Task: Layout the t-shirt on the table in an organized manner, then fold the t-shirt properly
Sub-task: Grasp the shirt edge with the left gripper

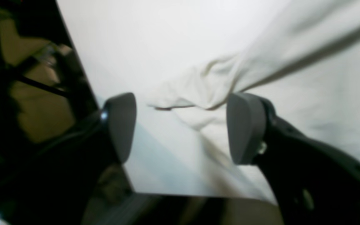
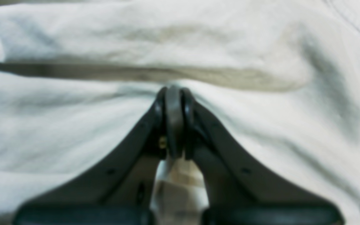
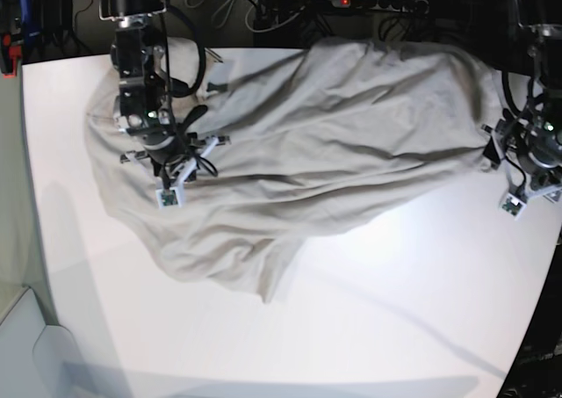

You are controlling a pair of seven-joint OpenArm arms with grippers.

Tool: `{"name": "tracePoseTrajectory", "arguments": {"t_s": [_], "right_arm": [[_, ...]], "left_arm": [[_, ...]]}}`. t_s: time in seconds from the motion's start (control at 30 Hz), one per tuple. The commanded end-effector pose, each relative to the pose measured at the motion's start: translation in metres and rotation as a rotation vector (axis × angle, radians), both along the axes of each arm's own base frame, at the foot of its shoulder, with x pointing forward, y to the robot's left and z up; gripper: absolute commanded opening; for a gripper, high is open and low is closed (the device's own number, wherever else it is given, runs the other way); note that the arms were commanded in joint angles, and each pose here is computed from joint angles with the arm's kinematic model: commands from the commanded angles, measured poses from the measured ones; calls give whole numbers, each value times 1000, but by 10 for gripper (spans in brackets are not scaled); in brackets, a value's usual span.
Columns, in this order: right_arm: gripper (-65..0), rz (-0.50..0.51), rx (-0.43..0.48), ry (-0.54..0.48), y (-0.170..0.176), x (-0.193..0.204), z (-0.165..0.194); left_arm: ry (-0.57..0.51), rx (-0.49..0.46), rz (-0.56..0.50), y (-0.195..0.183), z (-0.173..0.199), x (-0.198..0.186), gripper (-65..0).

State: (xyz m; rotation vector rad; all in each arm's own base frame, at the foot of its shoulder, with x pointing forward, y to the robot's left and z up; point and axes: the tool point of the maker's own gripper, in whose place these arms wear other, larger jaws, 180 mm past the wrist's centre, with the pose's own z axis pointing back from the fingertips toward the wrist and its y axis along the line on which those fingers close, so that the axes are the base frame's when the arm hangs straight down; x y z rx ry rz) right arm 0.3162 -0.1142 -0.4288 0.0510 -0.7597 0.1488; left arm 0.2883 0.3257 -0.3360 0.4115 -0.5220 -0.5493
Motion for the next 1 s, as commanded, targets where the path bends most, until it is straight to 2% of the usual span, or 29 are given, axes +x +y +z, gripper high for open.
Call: {"name": "tracePoseTrajectory", "arguments": {"t_s": [0.0,0.1,0.23,0.47,0.8,0.97], "right_arm": [[-650,-4,-14,-7,-4,4,4],[-650,-3,-25,-8,-9,4,4],[-650,-3,-23,-10,-8,4,5],[-650,-3,-23,-10,-8,4,5],[-650,-3,-25,-10,-9,4,4],[-650,-3,-25,-8,-9,3,4]], "left_arm": [[-15,42,-20,7,9,1,-213],[3,78,-55,9,3,-2,-213],[31,49,-57,9,-11,-3,-213],[110,-13,-151,-23,-54,-3,-213],[149,-41,-72,-5,-71,8,-213],[132,-73,-65,-4,-77,12,-213]]}}
